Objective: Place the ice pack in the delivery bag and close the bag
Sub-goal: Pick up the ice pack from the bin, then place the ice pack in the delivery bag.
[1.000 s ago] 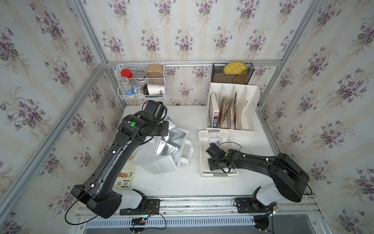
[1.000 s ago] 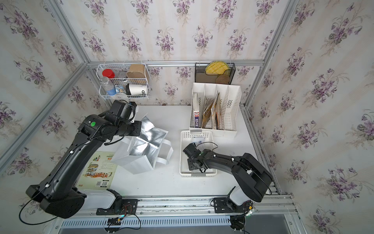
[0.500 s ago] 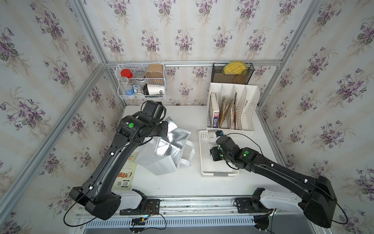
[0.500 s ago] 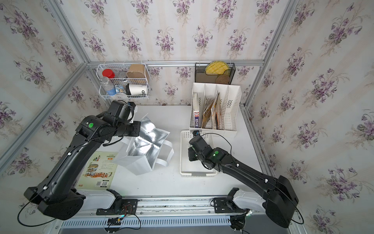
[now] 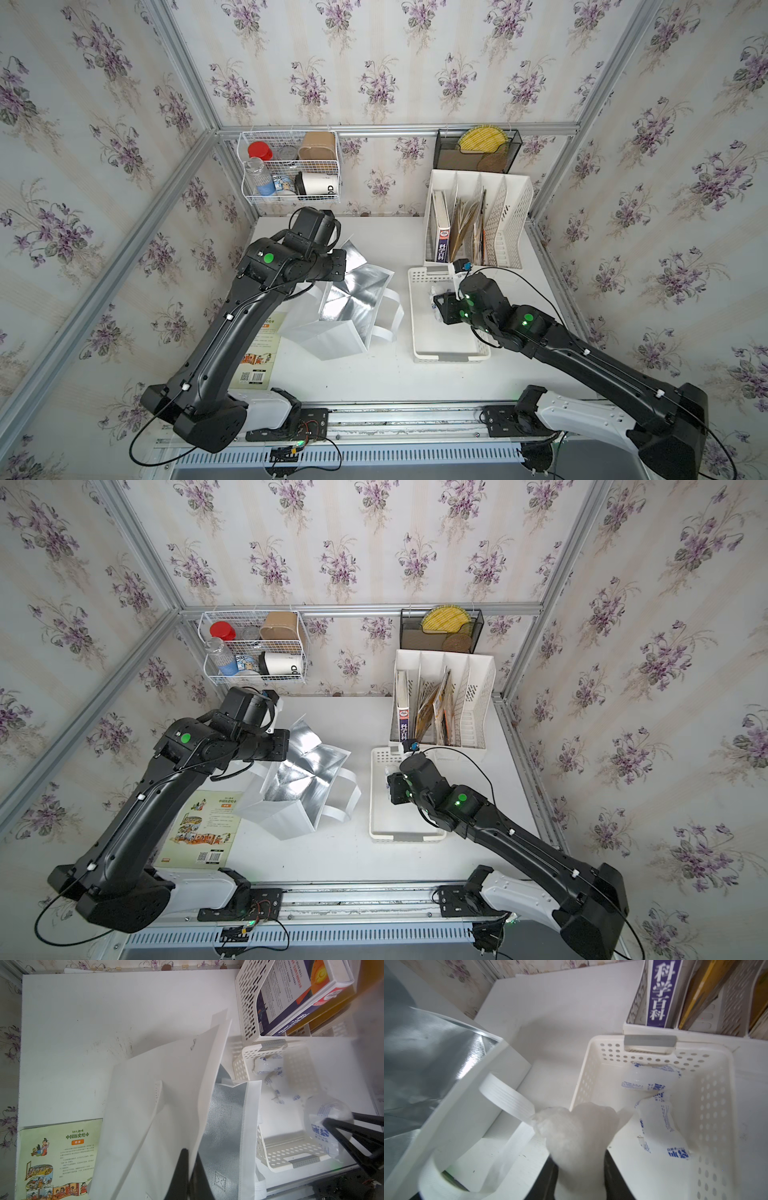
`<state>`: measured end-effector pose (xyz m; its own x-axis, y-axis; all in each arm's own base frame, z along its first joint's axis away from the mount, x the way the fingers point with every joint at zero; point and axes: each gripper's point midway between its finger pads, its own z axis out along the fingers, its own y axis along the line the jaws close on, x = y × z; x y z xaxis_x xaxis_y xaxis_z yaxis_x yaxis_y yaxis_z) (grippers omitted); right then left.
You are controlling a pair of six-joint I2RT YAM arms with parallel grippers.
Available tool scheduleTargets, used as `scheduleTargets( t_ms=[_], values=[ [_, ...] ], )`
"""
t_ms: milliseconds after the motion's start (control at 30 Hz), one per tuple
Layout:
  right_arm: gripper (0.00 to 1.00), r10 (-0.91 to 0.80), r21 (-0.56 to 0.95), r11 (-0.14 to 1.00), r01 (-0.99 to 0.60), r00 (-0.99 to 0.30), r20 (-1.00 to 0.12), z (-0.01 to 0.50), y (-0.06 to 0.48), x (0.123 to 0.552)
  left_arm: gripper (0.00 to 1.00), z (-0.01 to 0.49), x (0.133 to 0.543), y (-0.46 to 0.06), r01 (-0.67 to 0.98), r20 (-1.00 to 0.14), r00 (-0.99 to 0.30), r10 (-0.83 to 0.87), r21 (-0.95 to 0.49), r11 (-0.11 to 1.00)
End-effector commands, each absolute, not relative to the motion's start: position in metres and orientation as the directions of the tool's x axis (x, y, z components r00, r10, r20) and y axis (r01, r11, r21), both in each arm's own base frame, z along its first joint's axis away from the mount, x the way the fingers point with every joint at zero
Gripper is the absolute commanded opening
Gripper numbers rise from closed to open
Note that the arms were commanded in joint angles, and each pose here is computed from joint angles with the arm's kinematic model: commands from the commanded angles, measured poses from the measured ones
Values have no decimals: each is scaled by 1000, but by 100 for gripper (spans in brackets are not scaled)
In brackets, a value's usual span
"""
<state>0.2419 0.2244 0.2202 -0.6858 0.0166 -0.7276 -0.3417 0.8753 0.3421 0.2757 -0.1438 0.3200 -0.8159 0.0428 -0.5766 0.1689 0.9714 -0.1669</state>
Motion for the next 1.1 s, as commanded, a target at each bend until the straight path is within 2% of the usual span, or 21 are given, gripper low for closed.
scheduleTargets(
  t_ms=[0, 233, 333, 533, 867, 1067],
  values=[
    [8, 62, 433, 782, -448, -636, -769, 265, 245, 237, 0, 325, 278, -150, 167, -581, -814, 17, -205, 964],
    [8, 104, 522, 584, -621, -581, -807, 339, 295, 216, 0, 331, 279, -155, 165, -583, -812, -9, -245, 955],
    [8, 75, 511, 553, -658, -572, -817, 351, 320, 212, 0, 333, 279, -158, 162, -584, -811, -26, -266, 950],
    [8, 50, 497, 518, -696, -555, -830, 364, 354, 213, 0, 330, 278, -159, 154, -570, -821, -30, -272, 950],
    [8, 65, 488, 505, -712, -532, -844, 382, 369, 220, 0, 325, 278, -161, 141, -563, -825, -52, -294, 945],
    [10, -23, 474, 557, -682, -583, -812, 344, 388, 232, 0, 328, 281, -161, 133, -594, -800, -88, -318, 939]
  ],
)
